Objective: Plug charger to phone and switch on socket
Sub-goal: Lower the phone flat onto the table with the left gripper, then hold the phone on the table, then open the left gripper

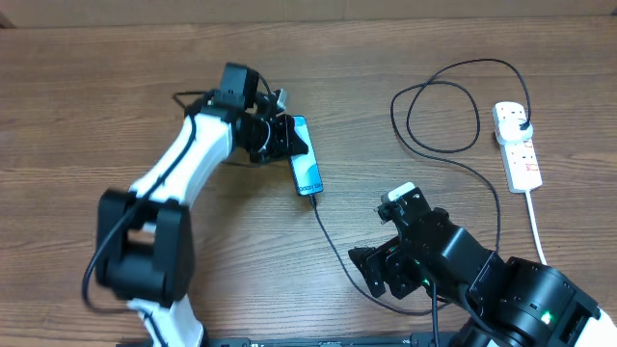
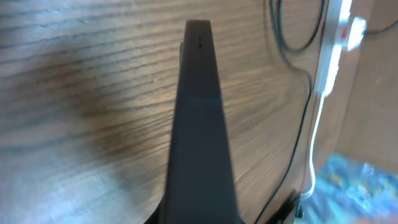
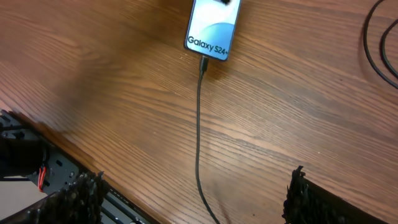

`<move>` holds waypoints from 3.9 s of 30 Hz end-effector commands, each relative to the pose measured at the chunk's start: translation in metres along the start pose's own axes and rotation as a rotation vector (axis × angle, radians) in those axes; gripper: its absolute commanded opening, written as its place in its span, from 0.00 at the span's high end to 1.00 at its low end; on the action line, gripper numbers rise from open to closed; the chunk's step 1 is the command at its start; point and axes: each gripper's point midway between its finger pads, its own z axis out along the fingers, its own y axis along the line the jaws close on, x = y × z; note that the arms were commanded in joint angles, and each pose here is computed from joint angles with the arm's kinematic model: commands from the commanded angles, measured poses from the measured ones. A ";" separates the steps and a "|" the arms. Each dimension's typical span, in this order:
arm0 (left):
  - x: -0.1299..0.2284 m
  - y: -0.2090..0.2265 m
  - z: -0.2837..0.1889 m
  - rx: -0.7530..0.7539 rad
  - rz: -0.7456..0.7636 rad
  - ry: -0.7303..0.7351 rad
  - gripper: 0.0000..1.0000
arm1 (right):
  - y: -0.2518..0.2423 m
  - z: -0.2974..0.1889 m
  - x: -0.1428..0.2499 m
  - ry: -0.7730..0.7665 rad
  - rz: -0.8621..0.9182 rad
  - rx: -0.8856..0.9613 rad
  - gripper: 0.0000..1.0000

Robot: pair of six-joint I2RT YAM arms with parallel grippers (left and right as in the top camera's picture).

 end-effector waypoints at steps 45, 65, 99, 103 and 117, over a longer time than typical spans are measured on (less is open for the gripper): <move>0.022 0.046 0.057 0.028 0.124 0.198 0.60 | 0.001 0.022 -0.010 0.036 0.016 0.044 0.00; 0.022 0.051 0.058 -0.010 0.122 0.196 0.45 | -0.001 0.022 -0.012 0.022 0.016 0.060 0.00; 0.015 0.081 0.056 -0.186 0.141 0.173 0.00 | 0.004 0.034 -0.021 0.018 0.017 0.057 0.00; 0.014 0.089 0.055 -0.231 0.145 0.168 0.00 | 0.005 0.040 -0.022 0.025 0.016 0.060 0.00; 0.021 0.108 0.034 -0.322 0.047 0.190 0.00 | 0.029 0.075 -0.032 0.059 0.018 -0.016 0.00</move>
